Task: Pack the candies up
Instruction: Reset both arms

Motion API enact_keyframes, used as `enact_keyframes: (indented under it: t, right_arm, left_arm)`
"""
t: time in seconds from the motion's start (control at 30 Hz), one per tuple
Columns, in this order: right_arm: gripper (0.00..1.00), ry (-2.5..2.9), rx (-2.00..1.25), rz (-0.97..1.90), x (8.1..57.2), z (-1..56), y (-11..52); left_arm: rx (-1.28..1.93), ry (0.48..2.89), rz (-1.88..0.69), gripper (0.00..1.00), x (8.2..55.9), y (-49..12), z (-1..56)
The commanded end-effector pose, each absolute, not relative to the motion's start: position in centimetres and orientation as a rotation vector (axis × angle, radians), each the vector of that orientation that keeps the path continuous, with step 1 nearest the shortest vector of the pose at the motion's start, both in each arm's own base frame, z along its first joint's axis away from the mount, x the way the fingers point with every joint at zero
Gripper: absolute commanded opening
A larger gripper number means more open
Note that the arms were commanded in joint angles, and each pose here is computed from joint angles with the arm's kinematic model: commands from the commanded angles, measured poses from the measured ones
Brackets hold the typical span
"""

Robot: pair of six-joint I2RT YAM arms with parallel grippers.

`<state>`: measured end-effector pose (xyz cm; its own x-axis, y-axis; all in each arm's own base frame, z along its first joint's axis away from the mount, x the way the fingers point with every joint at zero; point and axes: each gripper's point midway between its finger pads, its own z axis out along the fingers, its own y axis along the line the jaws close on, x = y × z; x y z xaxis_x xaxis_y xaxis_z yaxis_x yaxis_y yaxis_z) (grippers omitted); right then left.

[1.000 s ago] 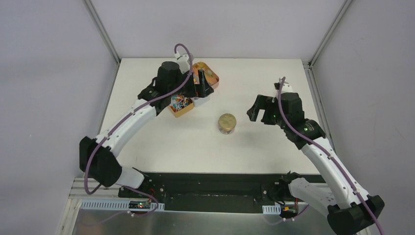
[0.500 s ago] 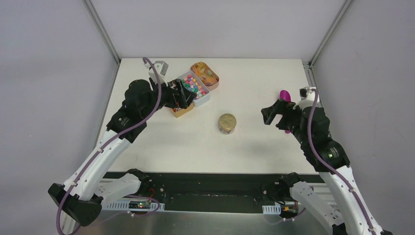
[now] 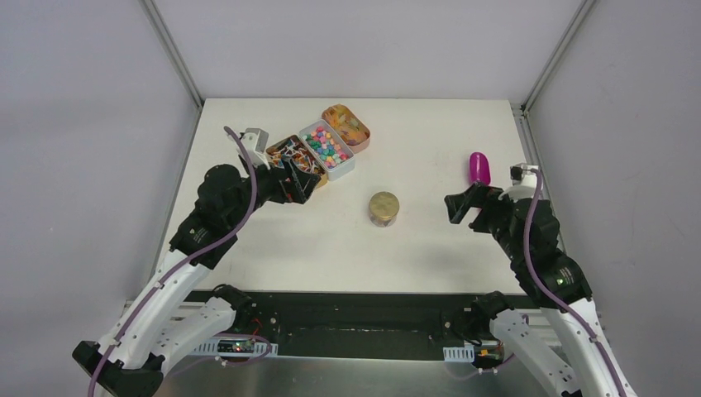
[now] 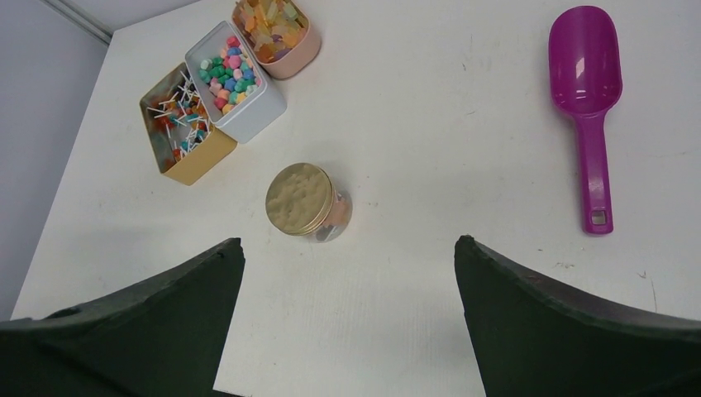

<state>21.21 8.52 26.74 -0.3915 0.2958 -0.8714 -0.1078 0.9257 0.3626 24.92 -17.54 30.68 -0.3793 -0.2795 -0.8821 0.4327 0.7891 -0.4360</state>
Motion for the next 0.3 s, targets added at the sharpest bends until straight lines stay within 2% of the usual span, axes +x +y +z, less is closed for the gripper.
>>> enact_keyframes:
  t: [0.0, 0.27]
  right_arm:
    - [1.0, 1.866, 0.164, 0.461, 21.13, 28.34, 8.3]
    - [1.0, 1.871, 0.161, 0.442, 21.13, 28.21, 8.07]
  left_arm:
    - [0.118, 1.755, -0.746, 0.99, 25.3, -17.25, 31.59]
    - [0.117, 1.757, -0.741, 0.99, 25.34, -17.21, 31.51]
